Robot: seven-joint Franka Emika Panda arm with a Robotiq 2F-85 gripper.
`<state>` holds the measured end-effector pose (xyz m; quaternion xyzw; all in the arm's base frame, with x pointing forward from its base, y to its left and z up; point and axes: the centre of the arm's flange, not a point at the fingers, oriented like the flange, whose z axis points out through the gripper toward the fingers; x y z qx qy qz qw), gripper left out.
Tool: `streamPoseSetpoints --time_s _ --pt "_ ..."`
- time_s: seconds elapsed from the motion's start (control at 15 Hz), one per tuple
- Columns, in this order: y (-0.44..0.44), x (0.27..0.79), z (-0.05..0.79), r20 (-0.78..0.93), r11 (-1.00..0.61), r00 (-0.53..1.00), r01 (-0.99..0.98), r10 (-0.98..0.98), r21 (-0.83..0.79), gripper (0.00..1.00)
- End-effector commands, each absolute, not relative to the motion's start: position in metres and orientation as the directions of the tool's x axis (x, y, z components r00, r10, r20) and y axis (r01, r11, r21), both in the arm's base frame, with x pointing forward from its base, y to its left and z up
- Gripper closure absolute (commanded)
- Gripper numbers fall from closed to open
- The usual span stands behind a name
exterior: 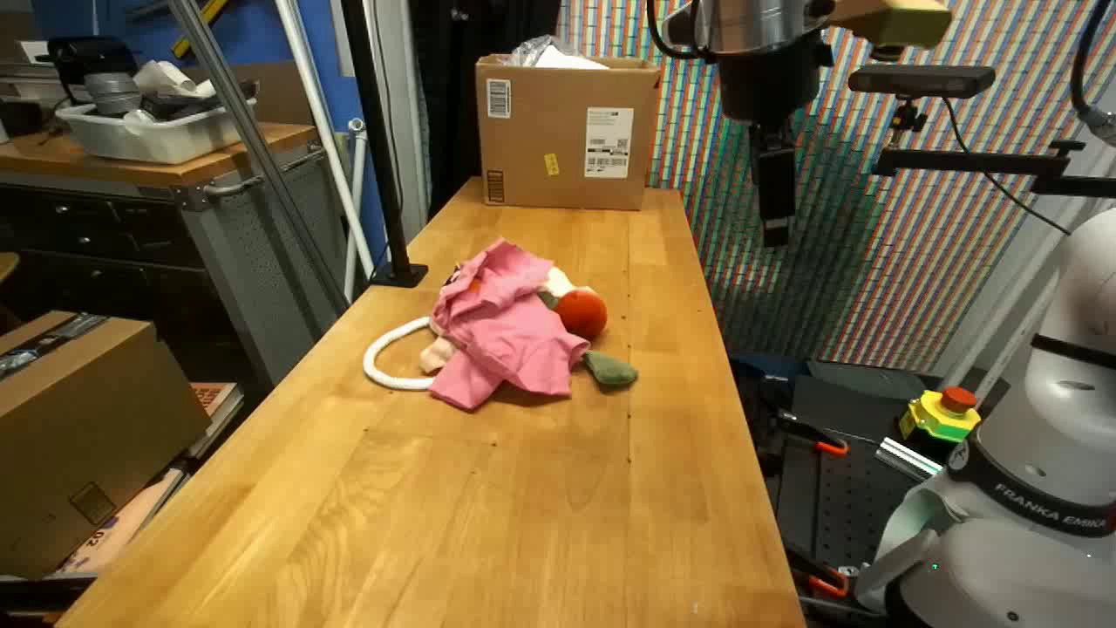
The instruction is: Put the plushy and peach shirt on the right and put the pink shirt on the left
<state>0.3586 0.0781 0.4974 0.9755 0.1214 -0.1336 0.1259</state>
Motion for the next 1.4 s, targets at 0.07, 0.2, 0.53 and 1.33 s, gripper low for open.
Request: streamPoseSetpoints --time_s 0.07,0.2,0.53,1.33 --pt "0.078 0.361 0.499 -0.29 -0.939 0.935 0.269 0.202 0.215 0.0" --pt "0.078 0.366 0.496 -0.297 -0.933 0.932 0.28 0.208 0.224 0.0" --pt "0.082 0.397 0.496 -0.262 -0.9 0.932 0.323 0.25 0.292 0.0" --pt "0.079 0.496 0.475 0.053 -0.922 0.945 0.302 0.323 0.244 0.0"
